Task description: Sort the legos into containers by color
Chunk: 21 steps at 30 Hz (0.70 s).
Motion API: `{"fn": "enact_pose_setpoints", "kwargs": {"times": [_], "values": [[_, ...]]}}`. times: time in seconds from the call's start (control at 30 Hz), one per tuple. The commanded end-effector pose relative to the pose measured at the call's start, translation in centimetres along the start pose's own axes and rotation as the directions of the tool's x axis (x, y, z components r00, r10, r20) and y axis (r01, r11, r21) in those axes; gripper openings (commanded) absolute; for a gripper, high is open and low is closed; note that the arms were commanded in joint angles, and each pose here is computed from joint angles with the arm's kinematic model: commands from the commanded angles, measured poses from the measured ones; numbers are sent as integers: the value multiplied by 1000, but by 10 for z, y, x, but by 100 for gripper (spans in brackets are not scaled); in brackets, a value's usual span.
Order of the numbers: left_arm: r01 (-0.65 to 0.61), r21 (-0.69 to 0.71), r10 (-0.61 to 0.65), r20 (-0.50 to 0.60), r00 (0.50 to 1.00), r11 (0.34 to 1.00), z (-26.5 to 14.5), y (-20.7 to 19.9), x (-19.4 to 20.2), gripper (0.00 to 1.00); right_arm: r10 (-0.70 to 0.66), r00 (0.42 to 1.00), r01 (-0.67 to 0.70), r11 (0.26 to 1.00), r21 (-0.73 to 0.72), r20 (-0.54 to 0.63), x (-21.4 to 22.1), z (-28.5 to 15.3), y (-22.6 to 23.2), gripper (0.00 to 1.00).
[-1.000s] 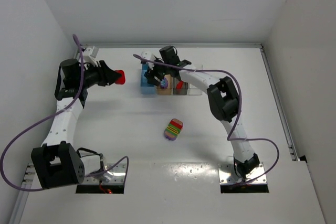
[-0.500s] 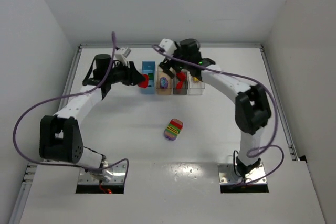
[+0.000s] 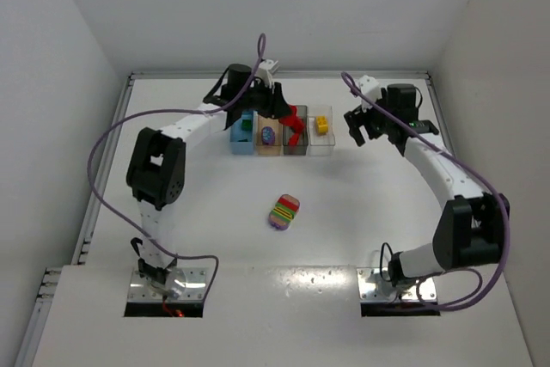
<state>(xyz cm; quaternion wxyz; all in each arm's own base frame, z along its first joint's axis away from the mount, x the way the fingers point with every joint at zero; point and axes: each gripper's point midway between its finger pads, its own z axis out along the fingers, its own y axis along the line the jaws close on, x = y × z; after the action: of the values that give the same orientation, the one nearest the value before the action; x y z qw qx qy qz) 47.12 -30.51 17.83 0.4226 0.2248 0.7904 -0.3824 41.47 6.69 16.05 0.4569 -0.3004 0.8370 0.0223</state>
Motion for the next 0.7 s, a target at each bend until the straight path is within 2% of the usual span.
{"fn": "enact_pose_setpoints", "kwargs": {"times": [0.0,0.03,0.1,0.13,0.2,0.23,0.3,0.33,0.4,0.57,0.63,0.67], "values": [[-14,18,13,12,1000,1000,23,-1,-10,22,20,998,-17,998,-53,55,-8,-30,14,83],[-30,31,30,28,999,999,30,-6,-19,22,25,998,-22,998,-55,58,-8,-34,13,83],[-3,12,3,-12,1000,1000,45,8,-4,22,25,998,-21,998,-59,54,-6,-42,13,85],[-15,16,14,6,1000,1000,48,8,-14,23,33,998,-30,998,-55,44,-3,-43,10,85],[-9,0,9,-15,1000,1000,56,17,-5,24,33,999,-31,997,-66,33,1,-48,12,85],[-9,0,9,-16,1000,1000,56,17,-6,33,23,999,-19,996,-83,42,-1,-50,15,85],[-16,-6,15,-34,999,1000,60,17,2,44,23,999,-17,991,-132,43,-1,-52,24,85],[-16,-6,15,-34,999,1000,60,17,2,53,1,999,5,988,-154,44,0,-53,28,85],[-20,-17,19,-42,999,1000,60,19,4,61,-2,999,13,976,-219,52,1,-55,40,85],[-37,-26,38,12,999,999,53,11,-24,74,-126,987,152,924,-351,96,2,-54,73,85],[-54,29,53,56,997,998,41,-10,-48,75,-199,973,230,862,-452,116,7,-55,100,85],[-44,47,39,90,995,998,32,-16,-63,75,-297,940,341,817,-465,168,7,-55,106,85]]}}
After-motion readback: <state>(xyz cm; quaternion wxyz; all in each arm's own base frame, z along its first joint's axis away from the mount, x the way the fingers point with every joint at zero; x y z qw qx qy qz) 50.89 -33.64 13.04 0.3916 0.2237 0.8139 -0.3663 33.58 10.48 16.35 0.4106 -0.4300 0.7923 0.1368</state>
